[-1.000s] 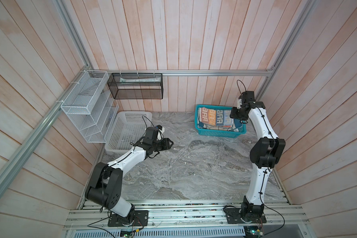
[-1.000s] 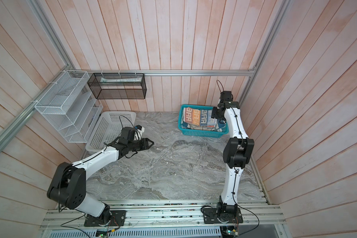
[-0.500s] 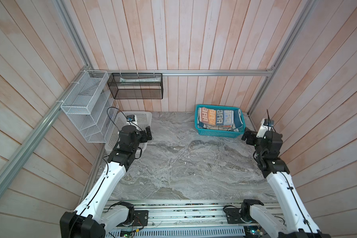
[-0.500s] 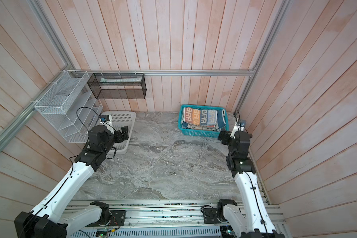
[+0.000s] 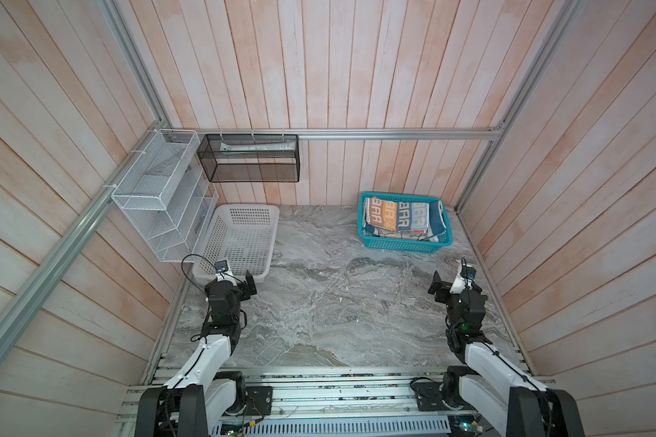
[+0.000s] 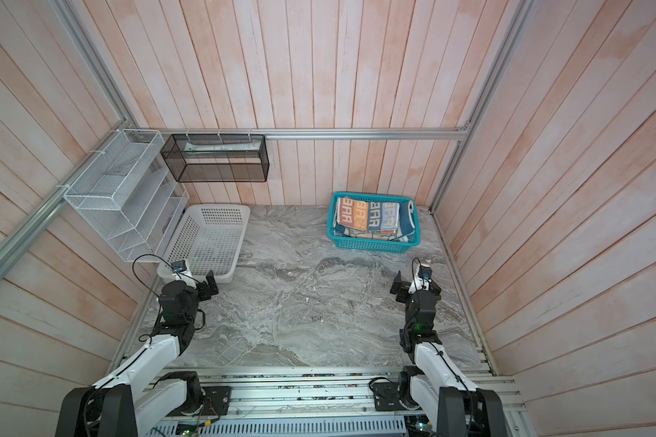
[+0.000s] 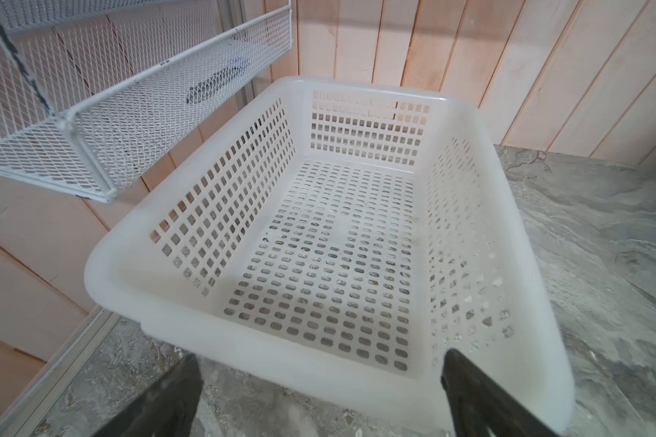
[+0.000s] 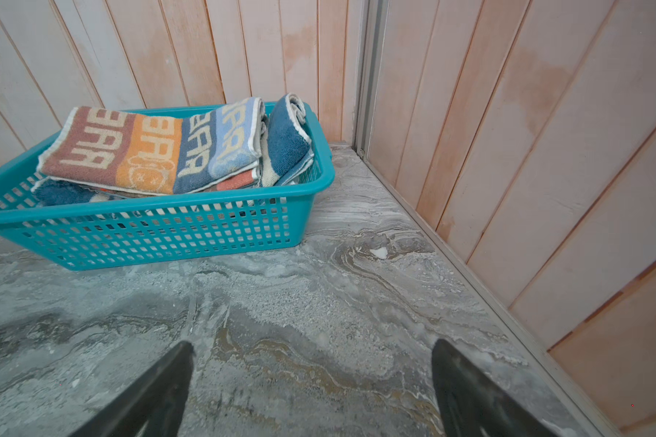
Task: Fold and stack the towels
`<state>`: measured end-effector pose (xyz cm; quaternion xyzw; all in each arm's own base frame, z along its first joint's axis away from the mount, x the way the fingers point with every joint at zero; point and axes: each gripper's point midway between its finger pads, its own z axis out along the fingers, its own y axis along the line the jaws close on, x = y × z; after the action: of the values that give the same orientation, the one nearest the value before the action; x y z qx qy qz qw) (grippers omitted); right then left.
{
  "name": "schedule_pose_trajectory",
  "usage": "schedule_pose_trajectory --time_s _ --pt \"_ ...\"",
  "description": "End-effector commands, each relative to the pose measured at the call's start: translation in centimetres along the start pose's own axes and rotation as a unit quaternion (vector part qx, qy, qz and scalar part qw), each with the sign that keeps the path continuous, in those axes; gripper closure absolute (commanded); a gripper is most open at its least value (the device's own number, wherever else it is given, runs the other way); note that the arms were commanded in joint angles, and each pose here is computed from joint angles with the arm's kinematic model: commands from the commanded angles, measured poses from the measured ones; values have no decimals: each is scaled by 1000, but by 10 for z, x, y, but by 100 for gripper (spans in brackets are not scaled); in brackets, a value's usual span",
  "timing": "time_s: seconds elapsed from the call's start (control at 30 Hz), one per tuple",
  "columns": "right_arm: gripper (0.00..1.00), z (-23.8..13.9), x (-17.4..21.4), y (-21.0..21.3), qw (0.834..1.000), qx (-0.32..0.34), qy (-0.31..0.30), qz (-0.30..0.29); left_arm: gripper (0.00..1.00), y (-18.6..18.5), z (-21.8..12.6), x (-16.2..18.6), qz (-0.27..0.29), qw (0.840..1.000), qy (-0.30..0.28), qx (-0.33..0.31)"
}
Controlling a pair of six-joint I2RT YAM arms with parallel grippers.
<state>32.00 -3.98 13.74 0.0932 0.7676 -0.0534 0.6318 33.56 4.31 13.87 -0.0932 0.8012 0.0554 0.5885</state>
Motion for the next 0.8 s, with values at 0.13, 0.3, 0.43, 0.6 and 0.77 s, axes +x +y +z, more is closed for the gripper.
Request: schedule_pose_trajectory --time_s 0.13,0.3,0.43,0.6,0.77 --pt "2 8 -23 9 995 -32 -88 16 0 -13 10 -29 -13 995 -95 40" --pt "2 12 -22 21 994 -61 -89 0 0 -15 7 -23 -9 992 -118 51" --pt "2 13 -15 15 994 -46 -96 5 0 -22 15 -24 -12 990 -119 68" --pt "2 26 -6 18 995 -47 -84 -2 0 -37 35 -7 -1 990 -95 100" --pt "2 49 1 5 999 14 -35 11 0 -48 47 0 19 990 -68 120"
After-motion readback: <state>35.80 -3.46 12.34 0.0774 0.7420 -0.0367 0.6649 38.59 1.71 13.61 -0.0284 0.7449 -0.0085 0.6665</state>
